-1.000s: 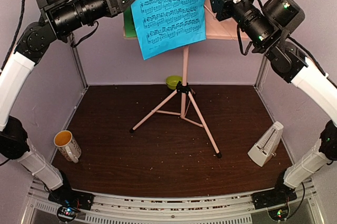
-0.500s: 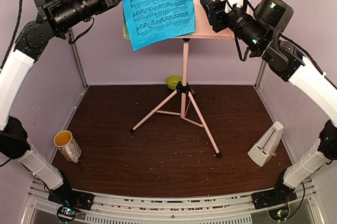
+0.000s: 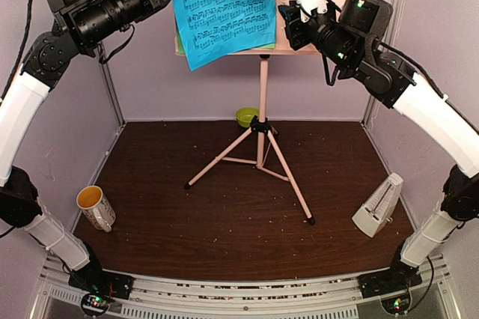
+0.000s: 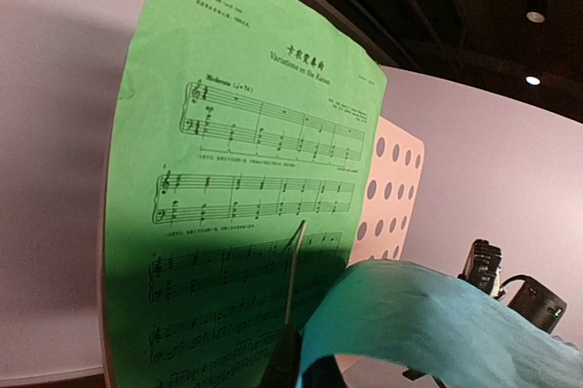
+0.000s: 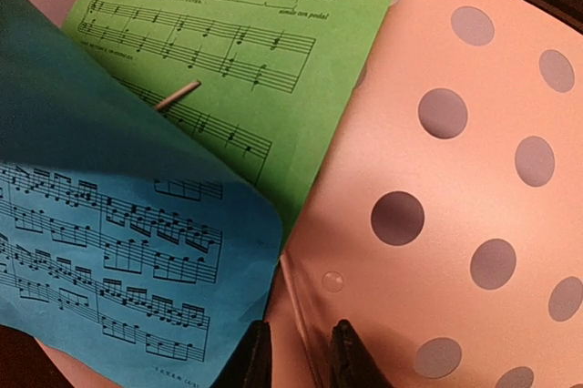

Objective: Set up the instrument practice props

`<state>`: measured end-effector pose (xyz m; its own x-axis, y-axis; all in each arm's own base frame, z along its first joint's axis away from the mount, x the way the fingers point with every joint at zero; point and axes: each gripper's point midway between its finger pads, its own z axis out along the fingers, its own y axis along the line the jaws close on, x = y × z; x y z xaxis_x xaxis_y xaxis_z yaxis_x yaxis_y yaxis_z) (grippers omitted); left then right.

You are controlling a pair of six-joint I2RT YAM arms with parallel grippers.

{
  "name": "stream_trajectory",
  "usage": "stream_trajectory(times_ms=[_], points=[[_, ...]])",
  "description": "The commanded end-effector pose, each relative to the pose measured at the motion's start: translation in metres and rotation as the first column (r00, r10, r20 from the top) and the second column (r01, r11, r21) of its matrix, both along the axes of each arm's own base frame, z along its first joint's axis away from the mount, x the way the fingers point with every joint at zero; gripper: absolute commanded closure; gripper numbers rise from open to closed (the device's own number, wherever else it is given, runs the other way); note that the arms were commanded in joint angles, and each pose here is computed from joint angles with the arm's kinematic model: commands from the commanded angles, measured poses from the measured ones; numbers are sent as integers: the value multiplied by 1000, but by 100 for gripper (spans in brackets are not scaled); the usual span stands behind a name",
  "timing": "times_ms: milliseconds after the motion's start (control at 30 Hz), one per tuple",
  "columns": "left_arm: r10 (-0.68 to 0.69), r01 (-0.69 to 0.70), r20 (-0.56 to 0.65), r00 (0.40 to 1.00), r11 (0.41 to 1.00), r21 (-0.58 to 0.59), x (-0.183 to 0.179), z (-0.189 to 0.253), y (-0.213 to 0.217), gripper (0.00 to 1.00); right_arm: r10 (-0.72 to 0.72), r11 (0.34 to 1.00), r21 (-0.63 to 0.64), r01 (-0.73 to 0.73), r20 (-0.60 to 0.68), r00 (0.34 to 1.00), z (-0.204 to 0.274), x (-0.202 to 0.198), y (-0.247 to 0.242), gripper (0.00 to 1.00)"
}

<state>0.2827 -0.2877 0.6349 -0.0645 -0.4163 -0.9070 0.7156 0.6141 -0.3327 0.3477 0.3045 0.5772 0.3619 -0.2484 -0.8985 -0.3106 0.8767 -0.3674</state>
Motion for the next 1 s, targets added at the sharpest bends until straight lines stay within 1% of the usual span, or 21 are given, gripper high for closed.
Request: stream_trajectory(times_ms=[0, 333, 433, 600, 700, 833, 967], points=[[21, -17, 45, 999, 996, -87, -8, 22, 16, 100, -70, 998, 4, 70, 7, 998, 5, 6, -11, 78], [36, -31, 48, 998, 994, -101, -7, 25, 20, 100, -133, 989, -59, 134, 15, 991, 0, 10, -17, 76], [43, -37, 48, 998, 994, -104, -7, 25, 20, 100, -164, 984, -71, 165, 18, 986, -3, 12, -21, 80], [59, -53, 43, 997, 992, -118, -5, 27, 24, 100, -159, 986, -37, 160, 45, 986, 5, 6, -26, 94], [61, -55, 39, 997, 991, -125, -4, 27, 23, 100, -159, 986, -30, 161, 62, 985, 6, 5, -27, 100], [75, -71, 27, 997, 988, -138, 0, 26, 25, 100, -136, 990, -8, 138, 81, 987, 9, 0, -28, 100], [84, -78, 33, 996, 985, -157, 2, 28, 25, 100, -102, 994, 45, 97, 132, 986, 14, -12, -32, 100]])
